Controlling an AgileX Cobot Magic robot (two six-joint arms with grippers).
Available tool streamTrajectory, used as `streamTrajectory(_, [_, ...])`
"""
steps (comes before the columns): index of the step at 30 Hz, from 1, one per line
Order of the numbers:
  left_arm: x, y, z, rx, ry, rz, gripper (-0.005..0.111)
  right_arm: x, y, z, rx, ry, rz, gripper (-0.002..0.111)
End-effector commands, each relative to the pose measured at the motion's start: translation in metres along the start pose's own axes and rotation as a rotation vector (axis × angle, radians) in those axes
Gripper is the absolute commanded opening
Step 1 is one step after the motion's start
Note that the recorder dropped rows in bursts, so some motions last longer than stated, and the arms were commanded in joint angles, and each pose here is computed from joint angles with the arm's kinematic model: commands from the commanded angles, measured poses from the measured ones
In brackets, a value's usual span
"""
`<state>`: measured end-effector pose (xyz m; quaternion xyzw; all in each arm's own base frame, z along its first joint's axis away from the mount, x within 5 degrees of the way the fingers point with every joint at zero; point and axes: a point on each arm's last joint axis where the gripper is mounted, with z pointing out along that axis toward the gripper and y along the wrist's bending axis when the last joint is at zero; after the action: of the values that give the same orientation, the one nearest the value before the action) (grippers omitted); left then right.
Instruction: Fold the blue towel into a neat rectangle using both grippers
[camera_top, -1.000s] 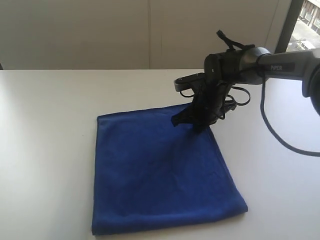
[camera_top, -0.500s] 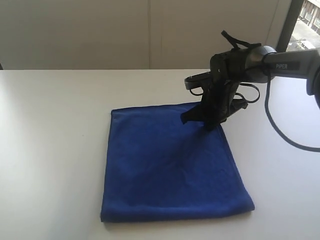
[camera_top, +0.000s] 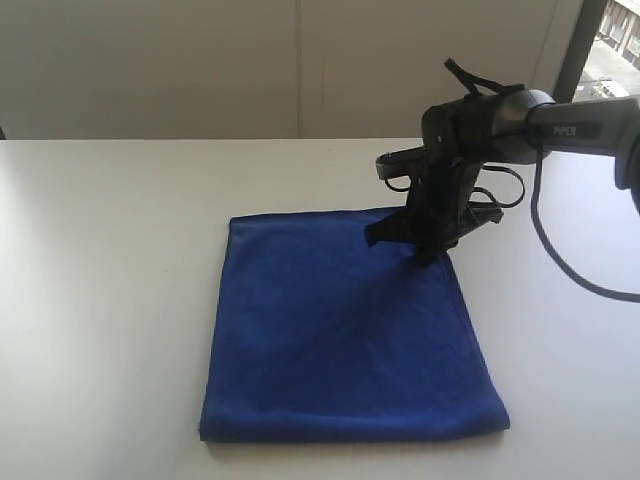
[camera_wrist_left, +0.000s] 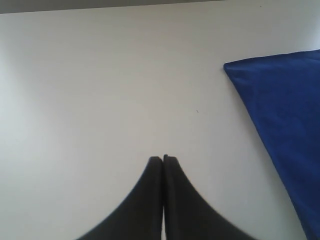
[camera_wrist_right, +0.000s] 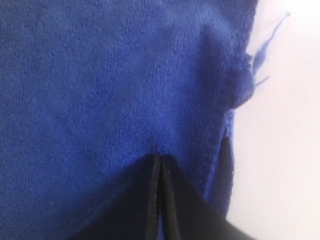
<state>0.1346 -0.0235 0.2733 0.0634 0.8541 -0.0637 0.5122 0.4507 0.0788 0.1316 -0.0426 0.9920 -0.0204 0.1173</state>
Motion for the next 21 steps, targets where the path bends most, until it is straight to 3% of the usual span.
streamTrajectory(1, [0.001, -0.001, -0.001, 0.008, -0.010, -0.014, 0.000, 0.003, -0.007, -0.017, 0.011, 0.005, -0.010, 0.000])
streamTrajectory(3, [-0.002, -0.001, -0.001, 0.004, -0.043, -0.012, 0.000, -0.003, -0.008, -0.041, 0.005, -0.068, -0.048, 0.000])
streamTrajectory(8, [-0.008, 0.000, -0.002, 0.000, -0.077, -0.003, 0.000, 0.001, -0.014, -0.109, 0.027, -0.136, -0.337, 0.000])
streamTrajectory(11, [-0.007, -0.003, 0.001, 0.033, 0.115, 0.102, 0.000, 0.014, -0.017, -0.135, 0.033, -0.069, -0.485, 0.000])
streamTrajectory(14, [-0.019, -0.007, 0.008, 0.107, 0.325, 0.252, 0.000, 0.027, -0.020, -0.149, 0.025, 0.008, -0.532, 0.000])
streamTrajectory(17, [-0.042, -0.020, 0.021, 0.284, 0.456, 0.306, 0.000, 0.033, -0.020, -0.156, 0.008, 0.032, -0.599, 0.000])
streamTrajectory(21, [-0.066, -0.052, 0.038, 0.700, 0.603, 0.470, 0.000, 0.044, -0.014, -0.158, -0.072, 0.032, -0.633, 0.000])
